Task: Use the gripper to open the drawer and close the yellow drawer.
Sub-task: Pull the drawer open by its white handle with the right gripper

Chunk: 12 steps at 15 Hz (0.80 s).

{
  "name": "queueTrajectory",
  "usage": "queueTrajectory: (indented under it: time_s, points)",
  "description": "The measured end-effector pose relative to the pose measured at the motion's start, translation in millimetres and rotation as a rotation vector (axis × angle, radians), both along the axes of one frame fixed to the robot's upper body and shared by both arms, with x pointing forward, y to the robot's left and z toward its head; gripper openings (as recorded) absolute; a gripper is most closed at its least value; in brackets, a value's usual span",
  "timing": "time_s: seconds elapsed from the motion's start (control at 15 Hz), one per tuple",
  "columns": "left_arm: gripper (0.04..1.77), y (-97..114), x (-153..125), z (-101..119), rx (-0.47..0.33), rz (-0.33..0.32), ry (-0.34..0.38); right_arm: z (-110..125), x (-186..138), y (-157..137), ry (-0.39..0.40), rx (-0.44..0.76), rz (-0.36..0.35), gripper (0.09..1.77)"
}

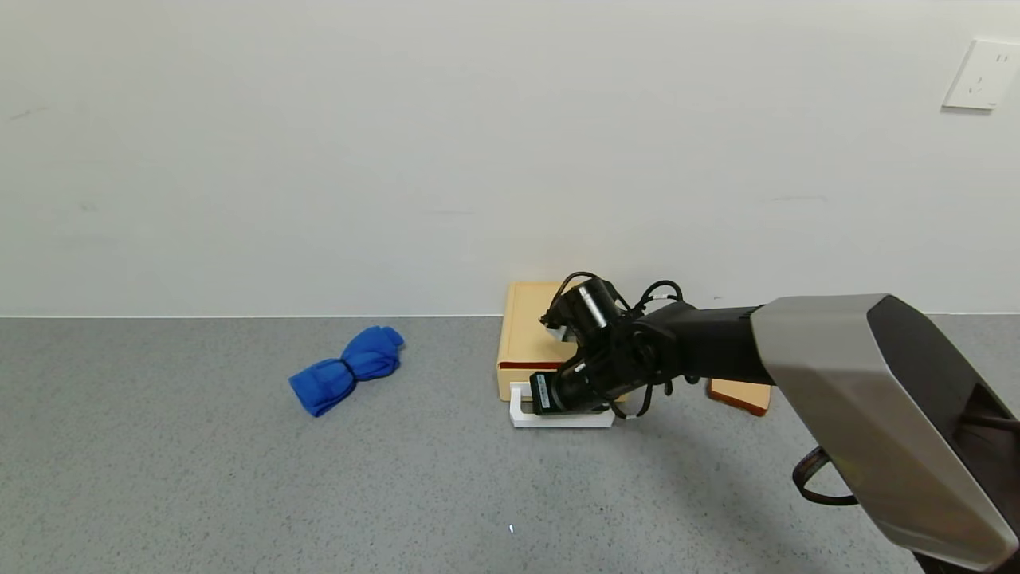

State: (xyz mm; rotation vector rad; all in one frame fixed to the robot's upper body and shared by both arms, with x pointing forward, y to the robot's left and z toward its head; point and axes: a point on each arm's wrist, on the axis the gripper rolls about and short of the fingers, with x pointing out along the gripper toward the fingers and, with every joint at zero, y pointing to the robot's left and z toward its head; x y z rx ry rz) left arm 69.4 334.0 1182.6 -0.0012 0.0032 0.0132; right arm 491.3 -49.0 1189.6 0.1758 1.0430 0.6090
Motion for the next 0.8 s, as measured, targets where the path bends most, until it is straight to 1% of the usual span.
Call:
queueTrajectory:
  time_s: [0.4,0.67,0.8]
  points:
    - [1.72,0.0,0.0,0.0,0.0,0.0,0.0,5.2,-15.3,2.6,0.088,-0.034,-0.012,0.11]
    - [1.72,0.0,0.0,0.0,0.0,0.0,0.0,7.1,-25.2,7.0,0.103,-0.089,-0.046,0.11]
    - [1.72,0.0,0.0,0.0,0.0,0.0,0.0,7.6,-33.1,10.9,0.128,-0.108,-0.052,0.11]
